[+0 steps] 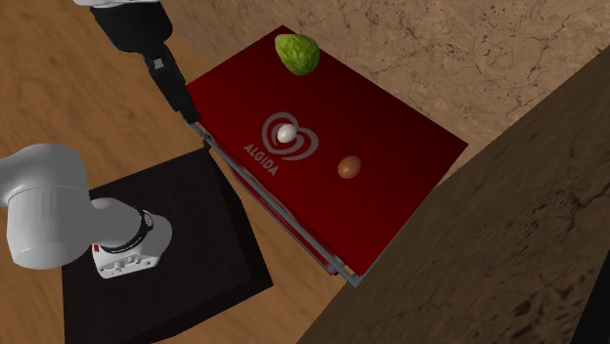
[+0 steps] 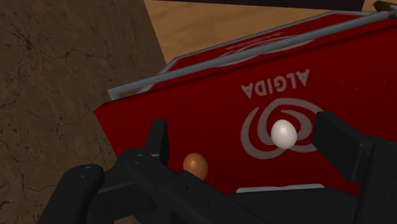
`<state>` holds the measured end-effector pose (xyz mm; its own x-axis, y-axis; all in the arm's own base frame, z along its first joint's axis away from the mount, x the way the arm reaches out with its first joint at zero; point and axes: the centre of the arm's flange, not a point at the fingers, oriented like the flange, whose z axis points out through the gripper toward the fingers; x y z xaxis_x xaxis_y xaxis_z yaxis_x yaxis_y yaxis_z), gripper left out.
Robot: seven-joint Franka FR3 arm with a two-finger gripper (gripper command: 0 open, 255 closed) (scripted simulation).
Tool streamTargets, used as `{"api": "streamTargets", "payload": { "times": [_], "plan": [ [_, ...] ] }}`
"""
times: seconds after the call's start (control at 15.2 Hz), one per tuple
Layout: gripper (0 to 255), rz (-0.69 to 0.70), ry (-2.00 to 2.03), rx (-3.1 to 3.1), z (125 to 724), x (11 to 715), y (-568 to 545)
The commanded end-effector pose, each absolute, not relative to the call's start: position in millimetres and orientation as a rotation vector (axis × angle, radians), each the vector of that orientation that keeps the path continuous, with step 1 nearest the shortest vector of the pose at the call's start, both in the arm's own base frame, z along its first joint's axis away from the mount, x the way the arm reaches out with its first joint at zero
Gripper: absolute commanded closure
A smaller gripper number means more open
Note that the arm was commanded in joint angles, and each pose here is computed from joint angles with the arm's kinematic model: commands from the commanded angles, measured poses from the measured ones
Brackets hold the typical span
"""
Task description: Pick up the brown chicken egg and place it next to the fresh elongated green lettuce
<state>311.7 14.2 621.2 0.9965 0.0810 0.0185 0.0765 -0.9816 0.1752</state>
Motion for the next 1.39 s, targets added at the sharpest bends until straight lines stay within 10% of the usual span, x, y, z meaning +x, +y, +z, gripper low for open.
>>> {"api": "streamTargets", "payload": {
  "times": [0.0, 1.32],
  "plan": [
    [0, 0.038, 0.118, 2.964, 621.2, 311.7, 14.2],
    [0, -0.102, 0.105, 2.947, 445.0, 521.6, -9.0]
  ]
}}
